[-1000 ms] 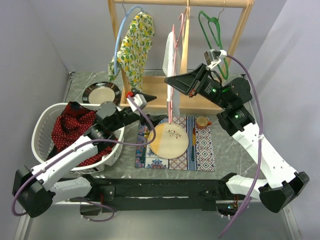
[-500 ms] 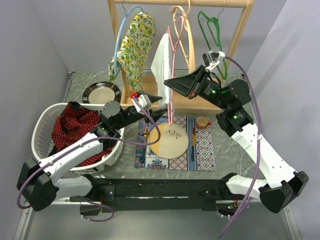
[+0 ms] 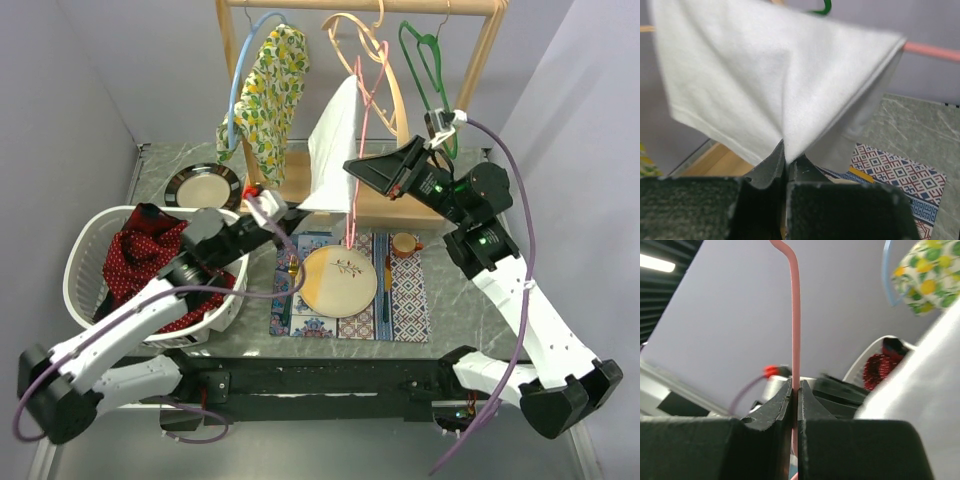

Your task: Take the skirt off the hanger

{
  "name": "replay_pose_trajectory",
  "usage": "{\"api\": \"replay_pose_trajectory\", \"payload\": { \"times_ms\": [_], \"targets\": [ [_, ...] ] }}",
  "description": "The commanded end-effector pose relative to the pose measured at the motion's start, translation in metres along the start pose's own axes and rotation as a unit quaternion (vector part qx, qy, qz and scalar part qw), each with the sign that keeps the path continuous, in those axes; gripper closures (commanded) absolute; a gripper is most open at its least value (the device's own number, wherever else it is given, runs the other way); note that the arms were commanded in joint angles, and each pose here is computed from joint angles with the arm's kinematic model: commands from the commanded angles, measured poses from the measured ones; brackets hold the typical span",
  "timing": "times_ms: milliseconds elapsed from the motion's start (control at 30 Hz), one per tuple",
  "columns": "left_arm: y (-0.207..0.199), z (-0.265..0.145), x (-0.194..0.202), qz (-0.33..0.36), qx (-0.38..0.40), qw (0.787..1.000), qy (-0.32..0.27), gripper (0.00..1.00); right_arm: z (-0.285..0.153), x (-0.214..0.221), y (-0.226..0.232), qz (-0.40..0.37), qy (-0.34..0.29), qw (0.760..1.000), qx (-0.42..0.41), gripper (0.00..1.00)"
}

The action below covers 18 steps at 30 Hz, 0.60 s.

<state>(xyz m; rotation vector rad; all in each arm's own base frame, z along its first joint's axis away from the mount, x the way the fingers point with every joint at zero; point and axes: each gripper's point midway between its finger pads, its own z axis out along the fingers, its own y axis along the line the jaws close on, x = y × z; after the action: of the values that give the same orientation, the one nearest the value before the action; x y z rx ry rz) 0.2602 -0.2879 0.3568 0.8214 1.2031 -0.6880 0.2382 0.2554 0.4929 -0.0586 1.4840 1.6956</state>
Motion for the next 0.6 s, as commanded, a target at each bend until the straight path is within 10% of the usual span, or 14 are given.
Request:
{"api": "replay_pose_trajectory", "payload": {
  "times_ms": [0,567],
  "targets": [
    [0.019,-0.036,-0.054,0.002,-0.073,0.997,-0.032,0.99,-0.014,-0.008,-0.018,-0.043,-0.029,0.999,0.016,1.0],
    [0.105,-0.207,-0.208,0.07,-0.38,0.921,-0.05,0.99,-0.017,0.014,-0.072,-0.047,0.01,0.997,0.068,1.0]
  ]
}}
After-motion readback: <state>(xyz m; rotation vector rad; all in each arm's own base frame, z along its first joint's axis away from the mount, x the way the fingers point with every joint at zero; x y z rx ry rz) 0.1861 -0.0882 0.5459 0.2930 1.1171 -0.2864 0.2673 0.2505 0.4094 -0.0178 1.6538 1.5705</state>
